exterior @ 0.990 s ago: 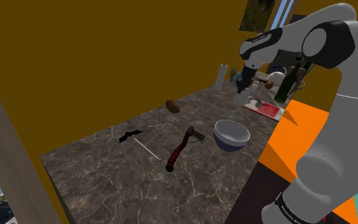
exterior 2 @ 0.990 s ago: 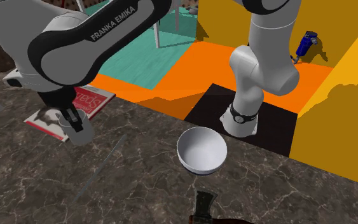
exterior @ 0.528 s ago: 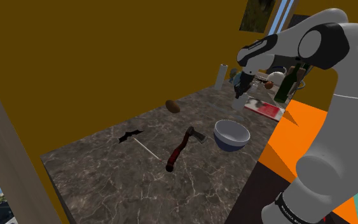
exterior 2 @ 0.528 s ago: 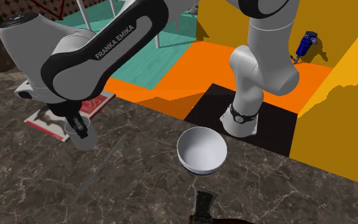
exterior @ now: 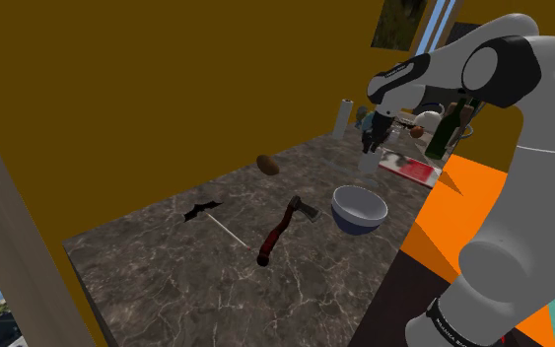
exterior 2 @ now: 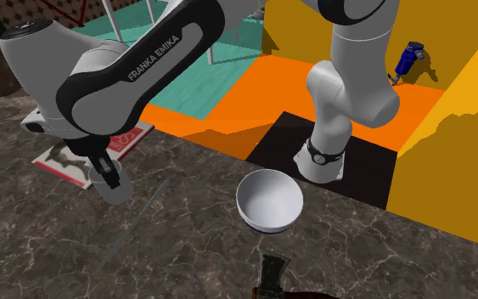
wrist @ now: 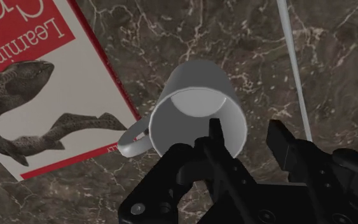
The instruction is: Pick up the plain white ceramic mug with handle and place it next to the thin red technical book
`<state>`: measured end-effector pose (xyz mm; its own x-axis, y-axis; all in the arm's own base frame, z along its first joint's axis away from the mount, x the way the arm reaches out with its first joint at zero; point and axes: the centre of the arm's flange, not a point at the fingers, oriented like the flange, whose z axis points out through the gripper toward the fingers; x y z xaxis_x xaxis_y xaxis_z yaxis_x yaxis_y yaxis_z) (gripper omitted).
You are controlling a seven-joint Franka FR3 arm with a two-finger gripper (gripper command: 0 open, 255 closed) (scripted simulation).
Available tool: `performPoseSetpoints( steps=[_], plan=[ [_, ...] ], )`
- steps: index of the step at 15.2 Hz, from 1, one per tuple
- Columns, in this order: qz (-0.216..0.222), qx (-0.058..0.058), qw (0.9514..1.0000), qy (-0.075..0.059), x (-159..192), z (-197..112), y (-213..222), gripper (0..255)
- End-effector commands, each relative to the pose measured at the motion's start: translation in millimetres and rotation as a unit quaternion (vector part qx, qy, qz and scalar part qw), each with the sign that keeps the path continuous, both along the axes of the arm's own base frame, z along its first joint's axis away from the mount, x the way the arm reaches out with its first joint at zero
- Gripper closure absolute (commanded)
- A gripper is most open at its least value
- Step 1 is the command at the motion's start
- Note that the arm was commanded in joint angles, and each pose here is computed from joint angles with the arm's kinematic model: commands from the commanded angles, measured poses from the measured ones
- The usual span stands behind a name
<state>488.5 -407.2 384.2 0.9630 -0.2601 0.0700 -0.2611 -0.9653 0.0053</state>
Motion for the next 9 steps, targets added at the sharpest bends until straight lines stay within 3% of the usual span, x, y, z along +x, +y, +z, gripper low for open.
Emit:
performPoseSetpoints(
  steps=[1, 5, 9],
  plan=[
    [0.000, 0.000, 1.0000, 0.000, 0.0, 0.0, 0.0, 0],
    [0.000, 0.000, 1.0000, 0.000, 0.0, 0.0, 0.0, 0],
    [0.000, 0.000, 1.0000, 0.000, -3.3, 49.9, 1.2, 0]
  ],
)
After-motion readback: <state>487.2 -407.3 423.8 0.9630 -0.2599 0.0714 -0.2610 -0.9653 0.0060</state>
